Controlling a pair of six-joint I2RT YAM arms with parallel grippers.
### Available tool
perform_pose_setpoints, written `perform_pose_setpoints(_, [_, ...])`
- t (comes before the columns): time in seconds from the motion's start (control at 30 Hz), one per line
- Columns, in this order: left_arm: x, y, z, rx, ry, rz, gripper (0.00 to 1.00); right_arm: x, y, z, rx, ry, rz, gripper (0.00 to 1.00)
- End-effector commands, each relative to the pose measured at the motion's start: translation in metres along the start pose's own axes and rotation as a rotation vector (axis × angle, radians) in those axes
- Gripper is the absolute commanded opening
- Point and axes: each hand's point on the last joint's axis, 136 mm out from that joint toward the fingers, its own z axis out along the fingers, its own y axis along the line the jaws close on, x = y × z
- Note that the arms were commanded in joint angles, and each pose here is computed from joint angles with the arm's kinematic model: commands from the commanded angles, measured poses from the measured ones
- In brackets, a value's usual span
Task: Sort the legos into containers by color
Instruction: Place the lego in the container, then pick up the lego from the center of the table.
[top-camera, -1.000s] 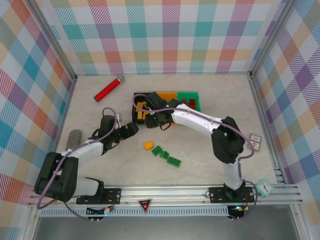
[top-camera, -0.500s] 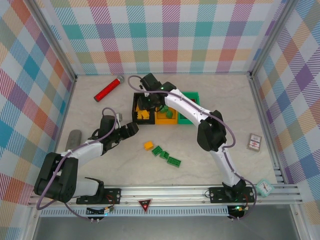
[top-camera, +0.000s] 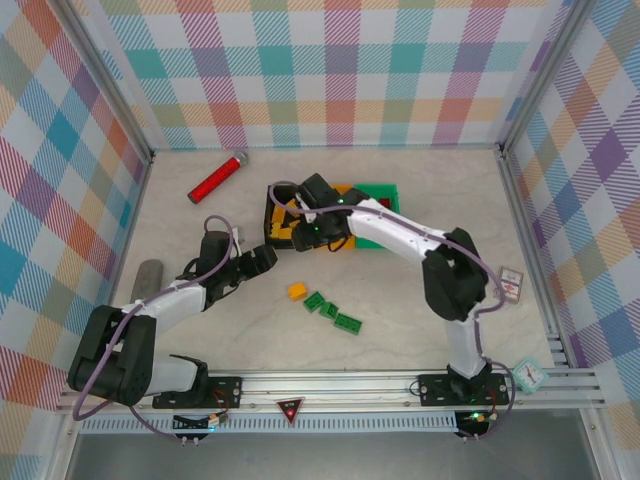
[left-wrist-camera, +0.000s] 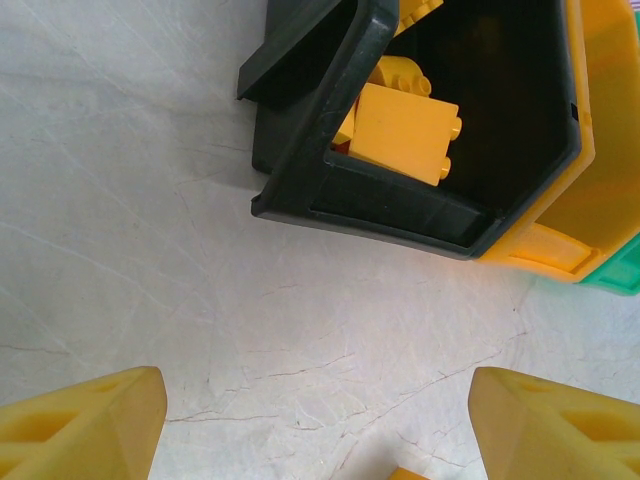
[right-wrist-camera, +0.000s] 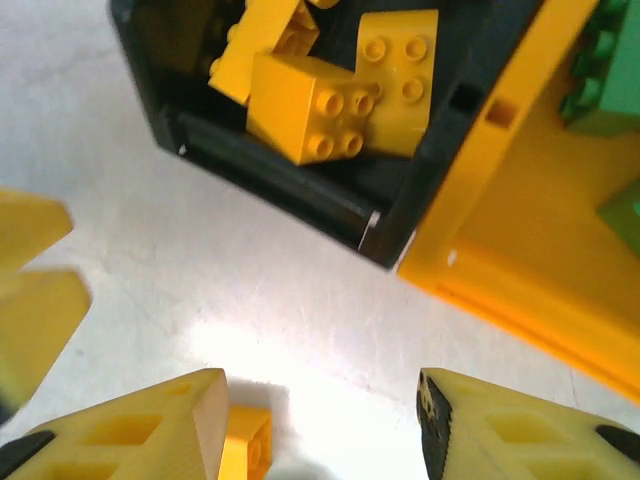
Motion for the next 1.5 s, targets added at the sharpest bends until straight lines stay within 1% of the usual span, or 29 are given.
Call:
perform_pose_setpoints(0.0, [-0.001, 0.002, -0.002, 0.008, -0.012, 0.012, 0.79, 0.0, 0.004, -0.024, -0.02, -0.104, -0.003, 0.53])
perform_pose_setpoints(0.07, [-0.001, 0.003, 0.0, 0.004, -0.009, 0.01, 0.79, 0.013, -0.005, -0.029, 0.0, -0.116, -0.006, 0.54])
perform_pose_setpoints(0.17, [0.001, 0.003, 0.004, 0.016, 0.003, 0.0, 0.79, 0.036, -0.021, -0.029, 0.05, -0.097, -0.019, 0.54])
perform_pose_setpoints(0.4, [0.006, -0.006, 0.008, 0.07, 0.034, -0.008, 0.79, 0.074, -0.063, -0.038, 0.19, -0.15, -0.065, 0.55])
perform_pose_setpoints(0.53, [0.008, -0.014, 0.008, 0.091, 0.039, 0.023, 0.78, 0.084, -0.081, -0.043, 0.218, -0.219, -0.097, 0.56])
perform_pose_setpoints(0.77, [0.016, -0.025, 0.014, 0.091, 0.063, 0.08, 0.78, 0.091, -0.102, -0.055, 0.242, -0.348, -0.115, 0.58])
perform_pose_setpoints(0.87, [0.021, -0.03, 0.017, 0.084, 0.083, 0.119, 0.78, 0.092, -0.111, -0.052, 0.234, -0.384, -0.081, 0.59])
perform_pose_setpoints(1.0, [0.028, -0.035, 0.019, 0.043, 0.104, 0.18, 0.78, 0.098, -0.122, -0.044, 0.25, -0.366, -0.039, 0.59])
perform_pose_setpoints(1.07, [0.031, -0.041, 0.019, 0.022, 0.112, 0.227, 0.78, 0.1, -0.124, -0.042, 0.253, -0.357, -0.034, 0.59])
perform_pose_setpoints(1.27, [0.051, -0.061, 0.018, -0.051, 0.149, 0.416, 0.76, 0.096, -0.131, -0.048, 0.283, -0.387, -0.018, 0.6])
perform_pose_setpoints(1.37, [0.053, -0.061, 0.017, -0.11, 0.155, 0.499, 0.76, 0.097, -0.133, -0.049, 0.29, -0.383, -0.01, 0.6])
perform_pose_setpoints(1.47, [0.051, -0.053, 0.014, -0.161, 0.161, 0.513, 0.76, 0.096, -0.134, -0.052, 0.296, -0.396, -0.006, 0.6])
